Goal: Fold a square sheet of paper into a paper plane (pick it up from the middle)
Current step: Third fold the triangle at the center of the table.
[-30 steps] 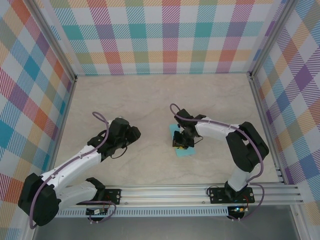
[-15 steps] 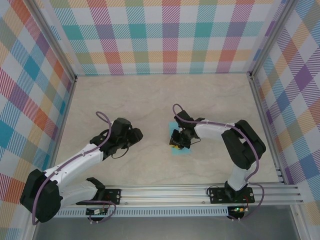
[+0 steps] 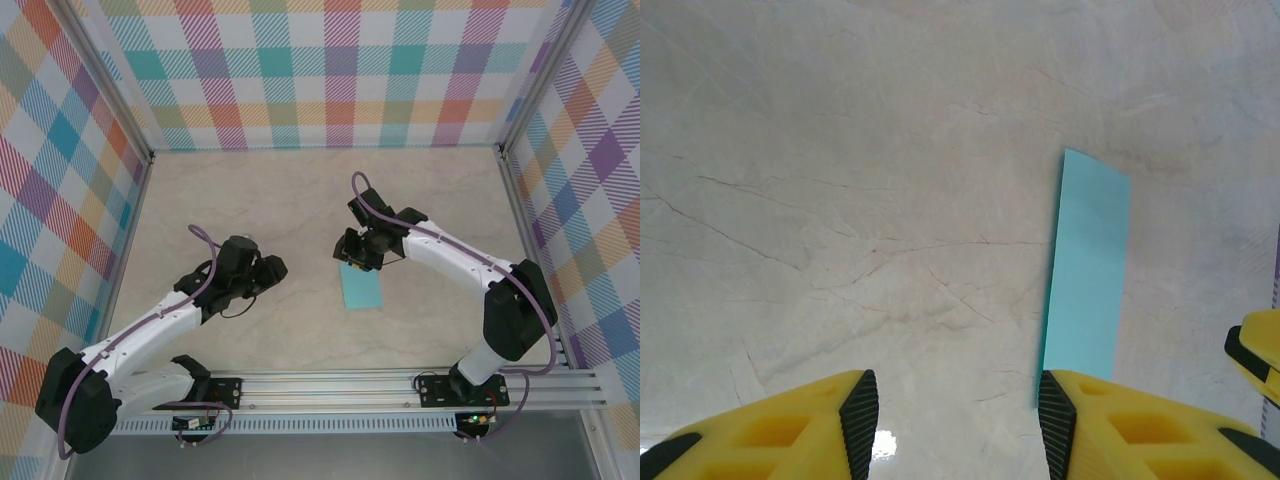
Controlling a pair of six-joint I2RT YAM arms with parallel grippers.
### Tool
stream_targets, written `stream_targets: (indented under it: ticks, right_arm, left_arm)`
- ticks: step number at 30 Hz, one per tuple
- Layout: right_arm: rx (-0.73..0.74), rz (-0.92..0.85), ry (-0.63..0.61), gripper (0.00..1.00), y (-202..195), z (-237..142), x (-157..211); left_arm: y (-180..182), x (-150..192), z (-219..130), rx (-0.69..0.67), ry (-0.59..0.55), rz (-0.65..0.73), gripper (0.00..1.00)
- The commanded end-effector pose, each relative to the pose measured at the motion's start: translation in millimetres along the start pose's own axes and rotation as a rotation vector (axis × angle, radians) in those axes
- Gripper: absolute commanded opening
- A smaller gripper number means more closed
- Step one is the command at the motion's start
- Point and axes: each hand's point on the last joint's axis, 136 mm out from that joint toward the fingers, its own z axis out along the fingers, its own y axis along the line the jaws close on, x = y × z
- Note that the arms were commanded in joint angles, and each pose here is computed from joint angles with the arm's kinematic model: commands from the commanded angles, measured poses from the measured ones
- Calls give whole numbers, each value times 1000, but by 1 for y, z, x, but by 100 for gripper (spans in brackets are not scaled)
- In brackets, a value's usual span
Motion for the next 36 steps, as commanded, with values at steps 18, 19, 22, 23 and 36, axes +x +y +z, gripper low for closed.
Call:
stream_targets:
  ticks: [18, 19, 22, 23, 36]
  right_arm:
    - [31, -10, 13, 43, -52, -16, 1]
    - [27, 7, 11, 43, -63, -17, 2]
    - [-32, 54, 9, 43, -87, -15, 4]
    - [-54, 61, 16, 42, -92, -14, 5]
    - [-140, 70, 105, 45, -121, 13, 24]
  left_arm:
    - [-63, 1, 22, 154, 131, 87, 42]
    - [-73, 3, 26, 167, 146, 102, 40]
    - [-101, 11, 43, 180, 200, 170, 36]
    - [-106, 15, 50, 170, 217, 189, 35]
    - [-132, 39, 153, 91, 358, 243, 22]
